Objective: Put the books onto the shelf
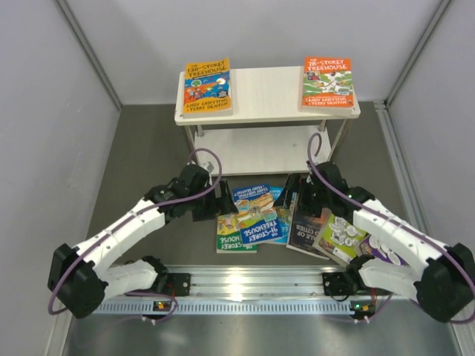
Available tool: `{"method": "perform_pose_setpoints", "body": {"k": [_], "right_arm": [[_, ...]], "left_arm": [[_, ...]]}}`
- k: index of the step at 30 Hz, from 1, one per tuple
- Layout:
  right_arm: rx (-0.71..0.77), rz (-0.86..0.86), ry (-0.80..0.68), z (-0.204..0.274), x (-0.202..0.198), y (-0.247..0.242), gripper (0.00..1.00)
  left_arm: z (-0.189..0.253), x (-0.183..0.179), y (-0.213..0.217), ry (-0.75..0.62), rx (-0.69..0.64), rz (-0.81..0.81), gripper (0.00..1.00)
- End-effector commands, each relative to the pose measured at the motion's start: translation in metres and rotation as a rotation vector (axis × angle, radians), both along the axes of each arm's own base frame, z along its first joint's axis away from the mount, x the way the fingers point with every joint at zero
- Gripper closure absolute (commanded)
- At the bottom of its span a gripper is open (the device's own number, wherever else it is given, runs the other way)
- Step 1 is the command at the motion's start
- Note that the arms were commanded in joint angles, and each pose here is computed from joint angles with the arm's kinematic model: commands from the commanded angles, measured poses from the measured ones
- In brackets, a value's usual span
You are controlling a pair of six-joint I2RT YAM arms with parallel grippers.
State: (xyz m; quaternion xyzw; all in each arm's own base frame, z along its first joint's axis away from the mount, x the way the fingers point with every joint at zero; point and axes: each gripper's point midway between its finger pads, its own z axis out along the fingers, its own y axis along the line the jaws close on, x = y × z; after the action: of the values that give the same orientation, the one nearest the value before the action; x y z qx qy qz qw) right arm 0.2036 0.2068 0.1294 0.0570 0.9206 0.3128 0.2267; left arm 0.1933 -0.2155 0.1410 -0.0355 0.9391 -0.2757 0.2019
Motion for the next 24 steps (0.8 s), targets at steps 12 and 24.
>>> {"method": "perform_pose_setpoints", "body": {"k": [12, 24], "right_arm": [[0.018, 0.074, 0.05, -0.083, 0.039, 0.044, 0.0], [0.265, 0.106, 0.19, -0.124, -0.001, 0.071, 0.12]], "left_arm": [[-0.071, 0.002, -0.046, 0.131, -0.14, -0.072, 0.04], [-0.126, -0.021, -0.067, 0.334, -0.247, -0.127, 0.06]]}}
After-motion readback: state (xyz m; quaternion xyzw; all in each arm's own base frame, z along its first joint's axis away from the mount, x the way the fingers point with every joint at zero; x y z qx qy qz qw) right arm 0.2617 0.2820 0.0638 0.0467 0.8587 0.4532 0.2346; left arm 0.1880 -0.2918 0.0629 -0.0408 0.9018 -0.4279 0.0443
